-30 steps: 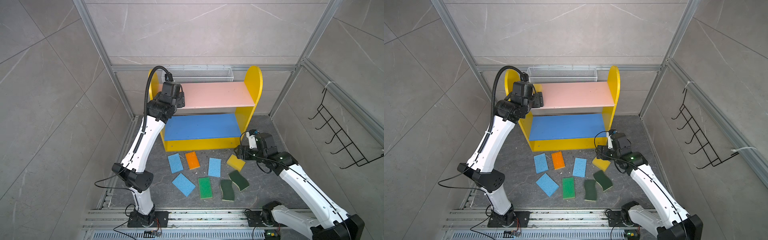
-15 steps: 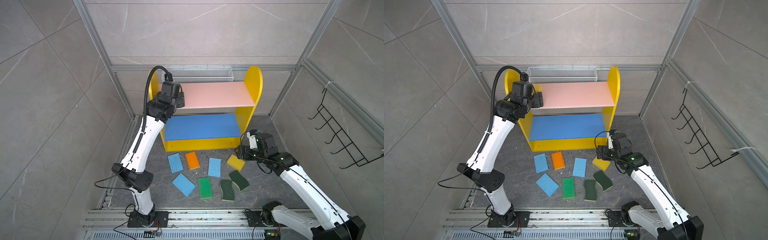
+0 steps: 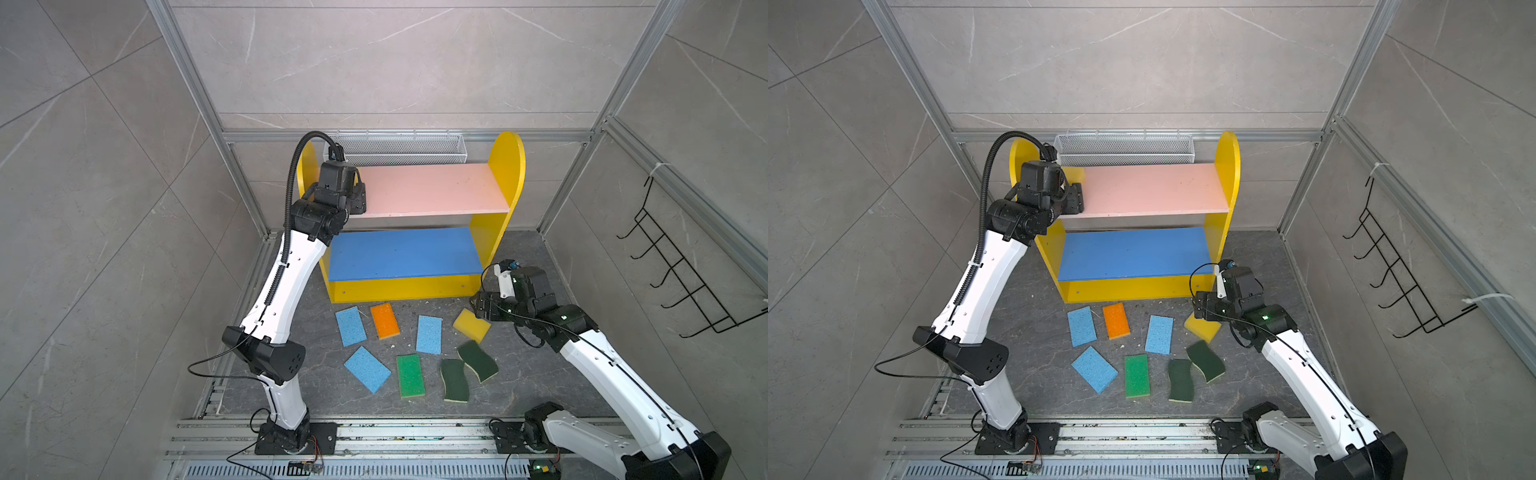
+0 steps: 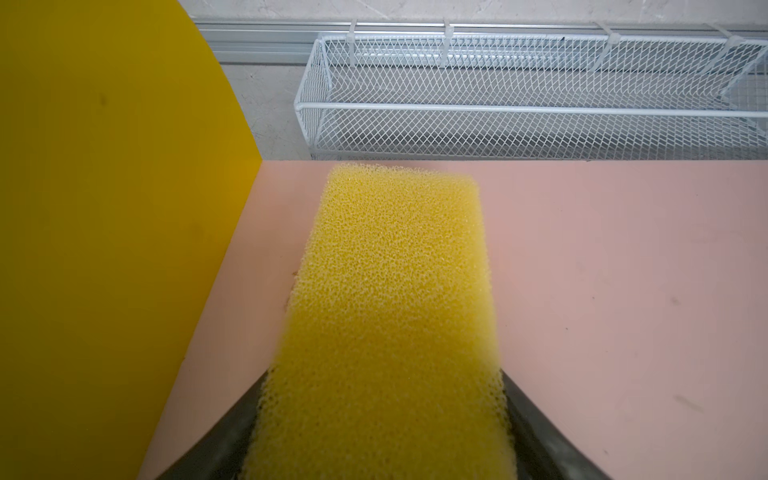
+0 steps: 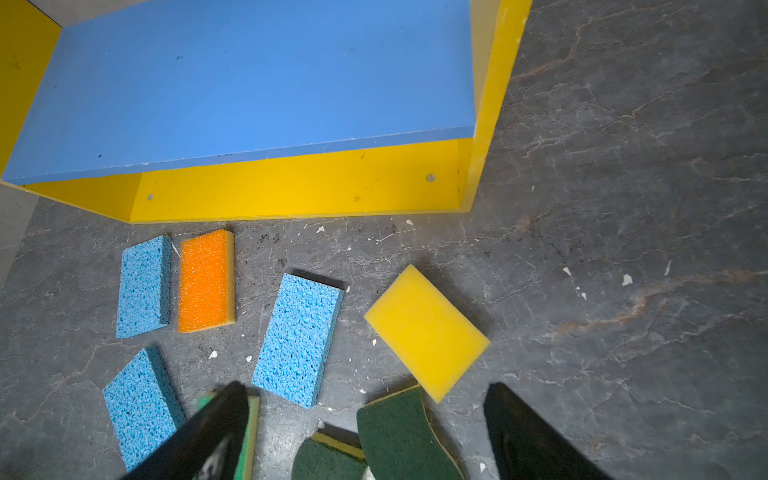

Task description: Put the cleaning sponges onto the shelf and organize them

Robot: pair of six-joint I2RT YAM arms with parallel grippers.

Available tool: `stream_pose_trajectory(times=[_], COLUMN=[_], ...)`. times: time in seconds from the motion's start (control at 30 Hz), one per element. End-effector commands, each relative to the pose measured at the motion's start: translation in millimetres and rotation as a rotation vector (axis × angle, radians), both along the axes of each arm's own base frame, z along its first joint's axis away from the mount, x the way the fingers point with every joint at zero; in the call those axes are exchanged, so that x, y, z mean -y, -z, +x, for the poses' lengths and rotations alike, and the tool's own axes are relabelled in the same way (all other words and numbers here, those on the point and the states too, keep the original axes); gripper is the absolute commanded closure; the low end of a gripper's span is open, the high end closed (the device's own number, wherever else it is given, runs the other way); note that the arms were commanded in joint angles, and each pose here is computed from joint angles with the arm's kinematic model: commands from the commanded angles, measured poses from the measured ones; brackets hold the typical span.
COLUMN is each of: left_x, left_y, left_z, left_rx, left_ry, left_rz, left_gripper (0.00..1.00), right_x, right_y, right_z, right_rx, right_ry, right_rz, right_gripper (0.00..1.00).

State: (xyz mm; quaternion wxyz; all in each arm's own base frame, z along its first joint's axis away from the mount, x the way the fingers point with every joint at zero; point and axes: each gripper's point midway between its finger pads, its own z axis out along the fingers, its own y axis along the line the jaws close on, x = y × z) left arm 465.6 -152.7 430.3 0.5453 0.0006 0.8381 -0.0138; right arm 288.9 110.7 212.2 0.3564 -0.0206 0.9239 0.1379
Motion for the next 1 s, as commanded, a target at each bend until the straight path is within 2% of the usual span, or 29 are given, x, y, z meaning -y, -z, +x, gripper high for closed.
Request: stream_pose_trajectory(times=[0.0, 0.47, 0.97], left_x=[10, 19, 2], left_y=[25, 28, 39], left_z=[-5, -20, -17], left_rx=[-0.087, -0.094, -0.123], left_ry=[0.058, 0.062, -0.098], left_rz=[0.001, -0.011, -0.014], left_gripper=[0.27, 0.27, 0.27], right_x=[1, 3, 2], right_y=[-14, -14, -11], right_z=[-1, -4, -8], right_rx=[0.031, 0.03, 0.02], right_ry=[-0.01, -0.006, -0.009], right_rz=[-0.015, -0.01, -0.005], right_gripper=[0.09, 0.09, 0.09])
